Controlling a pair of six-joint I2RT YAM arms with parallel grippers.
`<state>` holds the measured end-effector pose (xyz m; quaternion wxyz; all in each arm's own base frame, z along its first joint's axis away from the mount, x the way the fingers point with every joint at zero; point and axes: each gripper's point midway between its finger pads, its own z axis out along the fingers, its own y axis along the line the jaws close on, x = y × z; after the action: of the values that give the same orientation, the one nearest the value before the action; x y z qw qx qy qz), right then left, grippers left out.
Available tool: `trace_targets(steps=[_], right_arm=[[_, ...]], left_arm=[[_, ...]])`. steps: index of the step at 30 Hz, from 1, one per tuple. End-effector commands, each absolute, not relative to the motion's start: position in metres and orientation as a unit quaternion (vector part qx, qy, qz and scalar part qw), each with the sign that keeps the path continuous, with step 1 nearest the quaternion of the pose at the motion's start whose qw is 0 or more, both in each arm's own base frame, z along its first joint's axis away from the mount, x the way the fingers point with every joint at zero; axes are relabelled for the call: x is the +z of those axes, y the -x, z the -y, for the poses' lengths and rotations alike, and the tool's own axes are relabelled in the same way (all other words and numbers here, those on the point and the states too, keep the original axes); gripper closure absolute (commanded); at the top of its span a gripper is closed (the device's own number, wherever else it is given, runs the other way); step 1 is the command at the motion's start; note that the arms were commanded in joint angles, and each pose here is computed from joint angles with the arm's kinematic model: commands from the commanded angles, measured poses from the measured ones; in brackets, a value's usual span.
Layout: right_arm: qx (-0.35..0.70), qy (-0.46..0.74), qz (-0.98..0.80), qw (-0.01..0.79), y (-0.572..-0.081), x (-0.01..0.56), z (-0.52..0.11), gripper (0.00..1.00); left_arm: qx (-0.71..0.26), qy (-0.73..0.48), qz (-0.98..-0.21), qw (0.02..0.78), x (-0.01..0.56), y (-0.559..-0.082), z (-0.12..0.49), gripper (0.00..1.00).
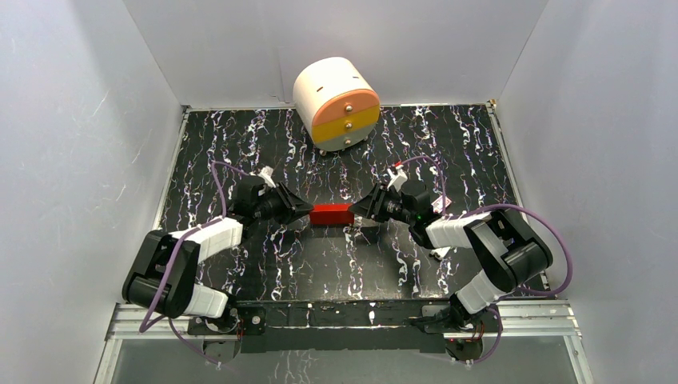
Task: Fold the paper box
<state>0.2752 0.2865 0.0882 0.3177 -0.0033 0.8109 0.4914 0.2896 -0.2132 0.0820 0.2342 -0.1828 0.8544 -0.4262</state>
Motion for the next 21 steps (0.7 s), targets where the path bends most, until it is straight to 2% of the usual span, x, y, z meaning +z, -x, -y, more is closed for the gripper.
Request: trace_targets(steps=[1,7,13,21], right_arm=[[0.511,0.006,-0.792,0.333,-0.280,0.103,-0.289,0.51],[0.512,0.007,-0.790,0.337,-0.281,0.106,-0.287,0.51],[0.511,0.010,-0.790,0.338,-0.285,0.108,-0.288,0.51],[0.512,0.035,-0.798,0.316,-0.277,0.095,-0.292,0.62]], left_arm=[[-0.407,0.206,-0.868,0.197,0.049,-0.270,0.203,0.76],[-0.380,0.219,-0.882,0.172,0.022,-0.250,0.193,0.85],[-0.317,0.218,-0.908,0.168,-0.006,-0.234,0.173,0.89],[-0.260,0.184,-0.929,0.190,-0.021,-0.228,0.166,0.92]])
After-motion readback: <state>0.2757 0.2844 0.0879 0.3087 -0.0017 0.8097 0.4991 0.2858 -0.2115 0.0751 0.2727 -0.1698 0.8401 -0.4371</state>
